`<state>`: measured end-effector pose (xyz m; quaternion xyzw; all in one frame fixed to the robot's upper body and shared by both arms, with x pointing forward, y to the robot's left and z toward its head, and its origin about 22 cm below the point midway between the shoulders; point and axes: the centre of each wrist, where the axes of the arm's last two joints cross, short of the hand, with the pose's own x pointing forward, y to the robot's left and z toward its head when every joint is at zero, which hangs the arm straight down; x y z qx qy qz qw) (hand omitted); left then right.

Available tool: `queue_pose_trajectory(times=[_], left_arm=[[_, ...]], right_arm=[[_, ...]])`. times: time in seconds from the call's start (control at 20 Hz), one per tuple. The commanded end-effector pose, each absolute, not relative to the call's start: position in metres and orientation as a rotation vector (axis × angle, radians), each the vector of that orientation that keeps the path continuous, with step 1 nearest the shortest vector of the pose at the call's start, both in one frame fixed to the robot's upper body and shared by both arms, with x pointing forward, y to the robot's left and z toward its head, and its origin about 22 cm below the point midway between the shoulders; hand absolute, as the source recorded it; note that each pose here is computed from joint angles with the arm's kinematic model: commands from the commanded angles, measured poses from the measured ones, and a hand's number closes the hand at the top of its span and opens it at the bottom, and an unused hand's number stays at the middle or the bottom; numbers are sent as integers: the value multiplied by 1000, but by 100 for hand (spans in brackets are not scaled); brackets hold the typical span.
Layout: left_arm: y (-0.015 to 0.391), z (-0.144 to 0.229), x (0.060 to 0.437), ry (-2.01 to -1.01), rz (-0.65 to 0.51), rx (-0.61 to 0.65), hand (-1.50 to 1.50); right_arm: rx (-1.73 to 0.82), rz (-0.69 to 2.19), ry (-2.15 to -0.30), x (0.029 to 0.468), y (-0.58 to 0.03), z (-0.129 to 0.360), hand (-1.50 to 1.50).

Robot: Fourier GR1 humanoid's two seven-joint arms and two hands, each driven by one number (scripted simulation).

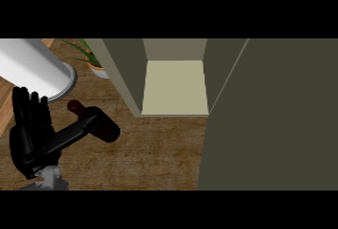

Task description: Pick up the wine, place it into the cabinet and close the cabinet

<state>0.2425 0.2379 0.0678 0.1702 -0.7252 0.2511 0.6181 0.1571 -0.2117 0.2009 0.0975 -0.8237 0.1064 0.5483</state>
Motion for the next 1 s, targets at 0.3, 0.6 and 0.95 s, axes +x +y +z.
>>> queue_pose_trajectory(times=[0.3, 0.6, 0.95], left_arm=[[260, -18, 236, -1580, 612, 359, -150], [266, -37, 247, -1569, 585, 344, -150], [268, -98, 227, -1555, 604, 296, -150]], right_arm=[[293, 243, -1988, 144, -215, 205, -150], [260, 272, -1977, 146, -220, 217, -150], [271, 219, -1974, 148, -210, 209, -150]])
